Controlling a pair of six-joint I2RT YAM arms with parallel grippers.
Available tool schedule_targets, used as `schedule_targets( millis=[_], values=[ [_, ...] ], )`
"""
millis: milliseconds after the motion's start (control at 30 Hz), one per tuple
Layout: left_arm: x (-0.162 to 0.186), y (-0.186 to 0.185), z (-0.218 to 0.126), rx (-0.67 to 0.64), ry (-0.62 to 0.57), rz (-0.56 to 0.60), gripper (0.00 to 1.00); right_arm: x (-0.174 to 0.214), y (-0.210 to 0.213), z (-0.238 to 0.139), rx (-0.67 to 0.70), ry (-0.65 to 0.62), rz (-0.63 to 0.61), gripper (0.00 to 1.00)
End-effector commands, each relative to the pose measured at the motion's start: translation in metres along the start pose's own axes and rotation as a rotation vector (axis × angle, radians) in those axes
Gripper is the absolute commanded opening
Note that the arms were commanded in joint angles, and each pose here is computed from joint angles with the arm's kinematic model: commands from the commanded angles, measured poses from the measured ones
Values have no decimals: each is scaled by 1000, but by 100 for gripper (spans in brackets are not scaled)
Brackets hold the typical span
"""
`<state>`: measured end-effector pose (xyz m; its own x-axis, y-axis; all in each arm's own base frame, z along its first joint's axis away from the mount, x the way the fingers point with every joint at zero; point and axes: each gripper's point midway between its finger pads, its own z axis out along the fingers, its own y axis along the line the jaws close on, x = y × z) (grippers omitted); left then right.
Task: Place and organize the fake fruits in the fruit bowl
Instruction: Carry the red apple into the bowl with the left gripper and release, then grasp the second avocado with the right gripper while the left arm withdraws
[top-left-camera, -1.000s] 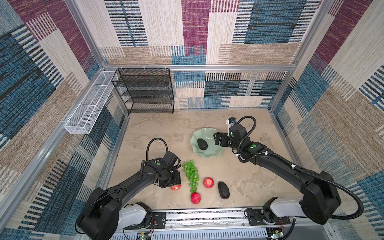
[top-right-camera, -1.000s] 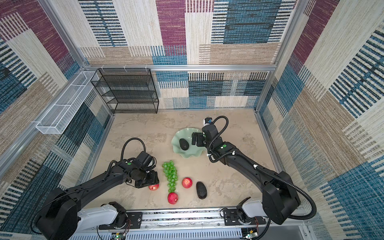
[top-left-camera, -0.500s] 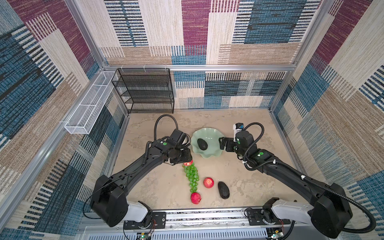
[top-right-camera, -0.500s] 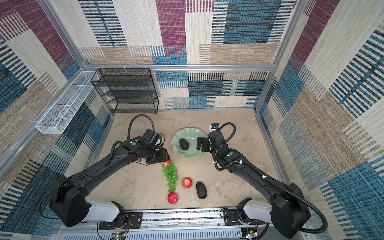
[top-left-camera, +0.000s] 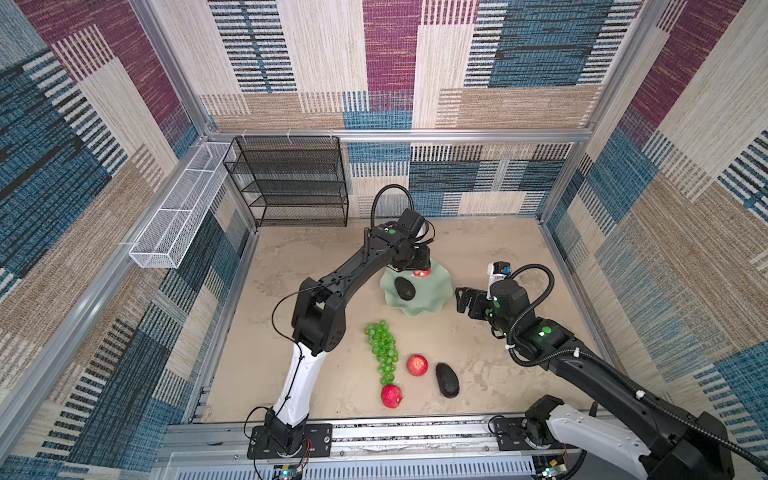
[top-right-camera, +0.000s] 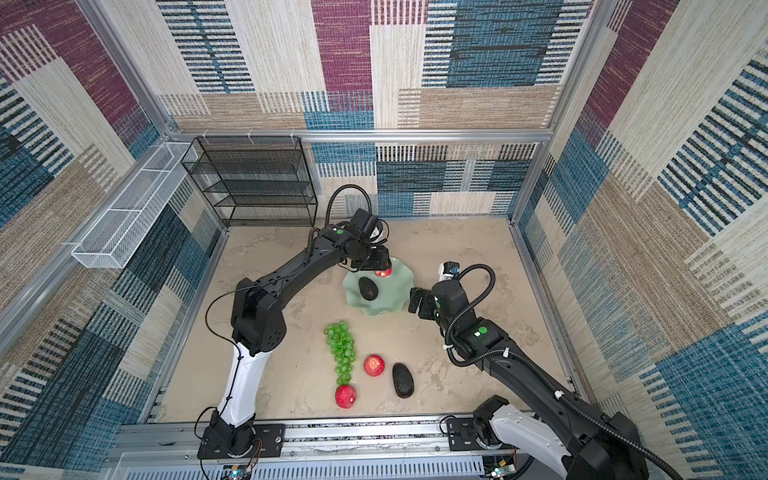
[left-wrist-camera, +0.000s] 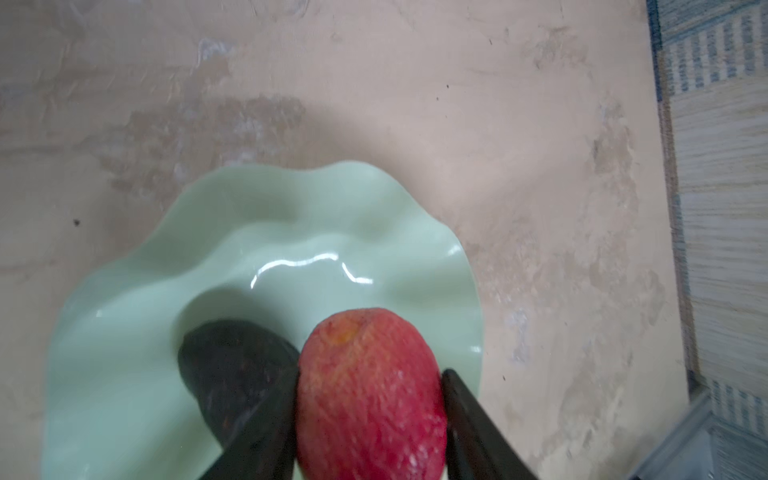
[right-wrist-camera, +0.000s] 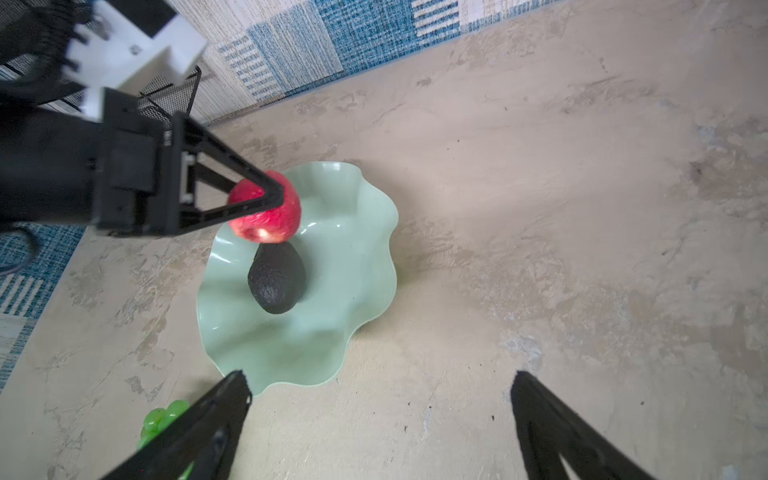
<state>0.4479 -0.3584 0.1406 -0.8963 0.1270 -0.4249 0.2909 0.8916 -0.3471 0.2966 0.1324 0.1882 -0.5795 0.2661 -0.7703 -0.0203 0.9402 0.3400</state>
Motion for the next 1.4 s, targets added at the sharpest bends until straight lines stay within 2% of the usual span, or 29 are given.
schedule_targets(
  millis=[0,167,500,667,933,1167,1267,1367],
  values=[
    [1,17,14,-83,44,17,54,2,-4,-2,10,1,20,100],
    [8,29,39,-106,83,-11,54,8,-5,1,11,17,20,100],
    [27,42,49,-134,137,-41,55,21,-10,4,18,48,12,100],
    [28,39,47,-108,147,-69,60,46,-13,8,23,147,-4,99],
    [5,36,22,-86,81,-88,68,118,8,-5,-12,339,-60,95],
    [-6,35,4,-62,43,-107,68,191,28,-30,-24,519,-109,93],
    [-23,29,-23,-37,-50,-100,68,214,30,-37,-17,571,-127,93],
    [-44,24,-68,-13,-205,-94,67,228,27,-35,-2,595,-135,89]
  ],
)
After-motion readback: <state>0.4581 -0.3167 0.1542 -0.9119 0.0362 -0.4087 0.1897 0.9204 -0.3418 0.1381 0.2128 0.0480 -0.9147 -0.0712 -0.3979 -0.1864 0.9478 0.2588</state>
